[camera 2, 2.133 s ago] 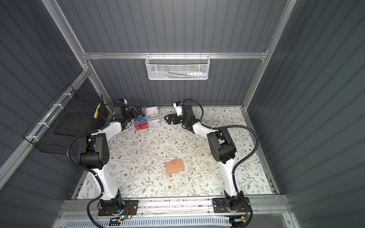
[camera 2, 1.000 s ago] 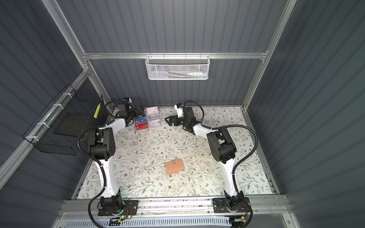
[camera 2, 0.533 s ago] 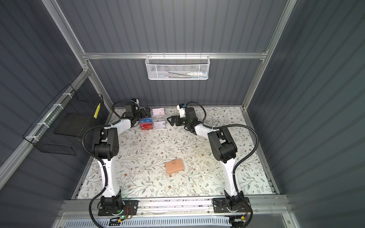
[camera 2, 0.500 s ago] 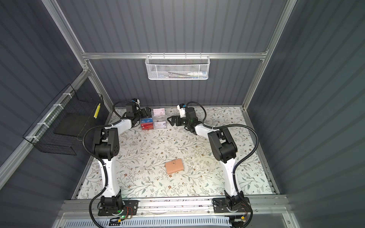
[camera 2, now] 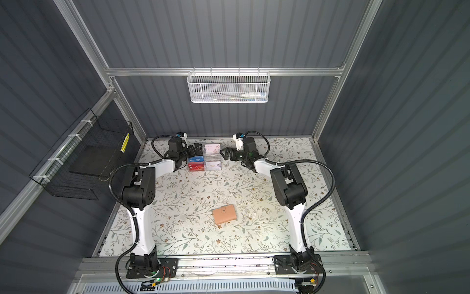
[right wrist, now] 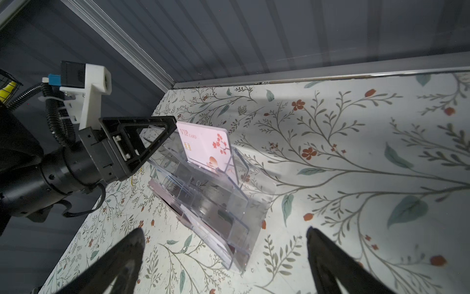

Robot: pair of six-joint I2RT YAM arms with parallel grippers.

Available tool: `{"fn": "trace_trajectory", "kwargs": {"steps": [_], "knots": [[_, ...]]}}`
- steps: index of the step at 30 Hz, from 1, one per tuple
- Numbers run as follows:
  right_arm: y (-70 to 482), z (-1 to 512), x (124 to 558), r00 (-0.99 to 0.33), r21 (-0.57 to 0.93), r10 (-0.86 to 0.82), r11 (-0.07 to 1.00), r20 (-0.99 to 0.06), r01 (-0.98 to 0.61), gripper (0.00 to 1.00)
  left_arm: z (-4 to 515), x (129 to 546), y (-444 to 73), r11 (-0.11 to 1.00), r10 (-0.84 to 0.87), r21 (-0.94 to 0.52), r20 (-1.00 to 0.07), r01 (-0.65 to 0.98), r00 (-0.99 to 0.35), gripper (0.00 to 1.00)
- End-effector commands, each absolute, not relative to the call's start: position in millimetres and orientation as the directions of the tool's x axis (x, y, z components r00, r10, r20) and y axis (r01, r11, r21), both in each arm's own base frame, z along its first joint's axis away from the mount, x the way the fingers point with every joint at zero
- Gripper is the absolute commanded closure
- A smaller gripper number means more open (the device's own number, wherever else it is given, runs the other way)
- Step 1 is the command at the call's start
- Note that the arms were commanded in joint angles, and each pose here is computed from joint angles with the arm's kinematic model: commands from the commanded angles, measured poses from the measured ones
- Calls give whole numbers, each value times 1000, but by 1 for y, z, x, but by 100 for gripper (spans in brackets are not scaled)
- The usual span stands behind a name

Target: Take the credit cards out of the card holder

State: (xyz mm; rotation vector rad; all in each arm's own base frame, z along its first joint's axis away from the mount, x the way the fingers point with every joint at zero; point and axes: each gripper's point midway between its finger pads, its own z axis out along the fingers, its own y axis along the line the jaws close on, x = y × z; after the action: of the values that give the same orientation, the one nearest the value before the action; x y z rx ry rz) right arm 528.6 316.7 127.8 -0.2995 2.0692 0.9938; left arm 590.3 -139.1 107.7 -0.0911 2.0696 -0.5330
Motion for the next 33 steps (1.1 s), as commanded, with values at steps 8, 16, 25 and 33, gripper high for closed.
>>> {"fn": "trace_trajectory", "kwargs": {"steps": [8,16,25,33], "knots": [[315,108,519,-715,587,116,668,-689,-458,1,99,549,-167,844,-321,-511,-725,164,-609,0],[310,97,497,-727,569,86,687,-681,-452,1,117,531,-178,810,-346,-554,-715,190,-607,0],[306,89,467,-751,567,73,704,-656,-427,1,144,516,-177,797,-353,-568,-714,206,-604,0],[313,80,444,-755,536,31,723,-655,-436,1,154,497,-154,857,-333,-498,-732,133,-594,0]]}}
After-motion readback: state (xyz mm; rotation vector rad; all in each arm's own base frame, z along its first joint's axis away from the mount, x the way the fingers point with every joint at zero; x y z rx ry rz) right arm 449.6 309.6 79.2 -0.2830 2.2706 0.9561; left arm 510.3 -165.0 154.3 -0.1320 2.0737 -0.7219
